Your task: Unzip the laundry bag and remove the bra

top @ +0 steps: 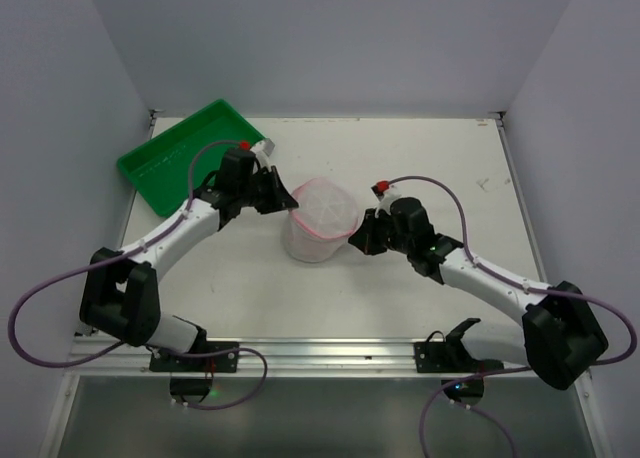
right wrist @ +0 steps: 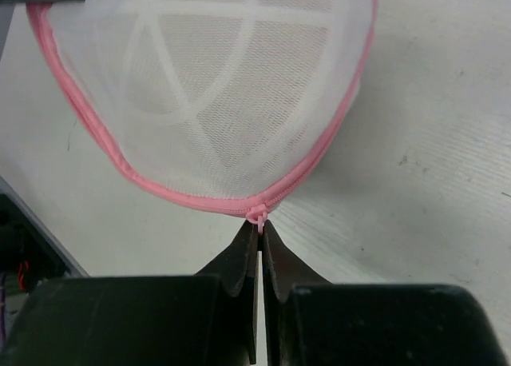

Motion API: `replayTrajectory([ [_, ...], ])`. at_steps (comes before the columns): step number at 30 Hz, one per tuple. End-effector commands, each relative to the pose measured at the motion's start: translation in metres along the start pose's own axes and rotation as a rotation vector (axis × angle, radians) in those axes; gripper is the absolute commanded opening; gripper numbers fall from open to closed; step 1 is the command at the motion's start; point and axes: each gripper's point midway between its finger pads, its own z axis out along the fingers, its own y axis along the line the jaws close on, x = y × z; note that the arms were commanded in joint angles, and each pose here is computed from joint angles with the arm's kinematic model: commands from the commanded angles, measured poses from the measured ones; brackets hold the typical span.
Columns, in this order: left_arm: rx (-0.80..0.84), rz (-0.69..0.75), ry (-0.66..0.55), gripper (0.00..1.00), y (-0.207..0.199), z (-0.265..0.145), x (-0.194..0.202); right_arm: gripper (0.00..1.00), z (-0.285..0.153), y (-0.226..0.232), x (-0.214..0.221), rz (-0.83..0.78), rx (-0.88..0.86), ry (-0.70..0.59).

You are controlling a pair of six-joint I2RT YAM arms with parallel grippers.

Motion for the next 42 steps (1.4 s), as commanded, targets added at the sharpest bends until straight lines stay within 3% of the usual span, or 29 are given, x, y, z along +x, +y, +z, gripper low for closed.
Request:
replayTrajectory([
  [1, 0.046, 0.219, 0.034, 0.0, -0.013, -0.002, -0.026, 0.0, 0.006, 0.02, 0.003, -0.075, -0.086, 0.06],
  [4, 0.027, 0.281, 0.059, 0.0, -0.015, 0.008, -0.043, 0.0, 0.016, 0.06, -0.006, -0.081, -0.182, 0.055],
  [5, 0.01, 0.271, 0.063, 0.17, -0.012, 0.013, -0.046, 0.0, 0.024, 0.076, -0.012, -0.064, -0.209, 0.061],
  [6, 0.003, 0.263, 0.05, 0.28, -0.014, 0.012, -0.051, 0.0, 0.028, 0.088, -0.014, -0.06, -0.235, 0.061],
  [7, -0.009, 0.254, 0.027, 0.51, -0.015, 0.01, -0.06, 0.0, 0.031, 0.107, -0.01, -0.064, -0.273, 0.076],
  [9, -0.016, 0.209, -0.002, 0.74, -0.021, 0.002, -0.065, 0.0, 0.043, 0.133, -0.02, -0.027, -0.314, 0.067],
  [10, -0.051, 0.19, -0.016, 0.92, -0.014, -0.001, -0.064, 0.0, 0.046, 0.144, -0.02, -0.012, -0.334, 0.067],
  [12, -0.099, 0.132, -0.059, 1.0, -0.011, -0.018, -0.063, 0.0, 0.057, 0.156, -0.029, 0.04, -0.343, 0.048],
  [15, -0.201, 0.046, -0.116, 1.0, 0.009, -0.04, -0.051, 0.0, 0.069, 0.16, -0.034, 0.06, -0.335, 0.036],
  [21, -0.107, -0.108, -0.099, 0.98, 0.013, -0.038, -0.006, 0.0, 0.073, 0.166, -0.037, 0.049, -0.349, 0.036],
  [24, -0.051, -0.139, -0.056, 0.85, 0.007, -0.03, 0.01, 0.0, 0.075, 0.166, -0.036, 0.044, -0.341, 0.039],
  [27, -0.02, -0.122, -0.042, 0.65, -0.005, -0.025, 0.017, 0.0, 0.076, 0.162, -0.033, 0.044, -0.328, 0.041],
  [30, -0.04, -0.13, -0.041, 0.31, -0.001, -0.019, 0.018, 0.0, 0.072, 0.157, -0.028, 0.04, -0.314, 0.048],
  [31, -0.049, -0.131, -0.043, 0.1, 0.002, -0.017, 0.018, 0.0, 0.07, 0.154, -0.024, 0.03, -0.309, 0.052],
  [32, -0.051, -0.131, -0.049, 0.01, 0.002, -0.017, 0.017, 0.0, 0.064, 0.146, -0.018, 0.021, -0.29, 0.06],
  [36, -0.052, -0.123, -0.063, 0.0, 0.003, -0.02, 0.009, 0.0, 0.045, 0.101, 0.001, -0.035, -0.173, 0.077],
  [40, -0.069, -0.121, -0.051, 0.0, 0.012, -0.022, 0.014, 0.0, 0.027, 0.024, 0.016, 0.043, -0.033, 0.123],
  [42, -0.065, -0.129, -0.034, 0.0, 0.017, -0.02, 0.022, 0.0, 0.021, 0.008, 0.014, 0.046, 0.003, 0.118],
])
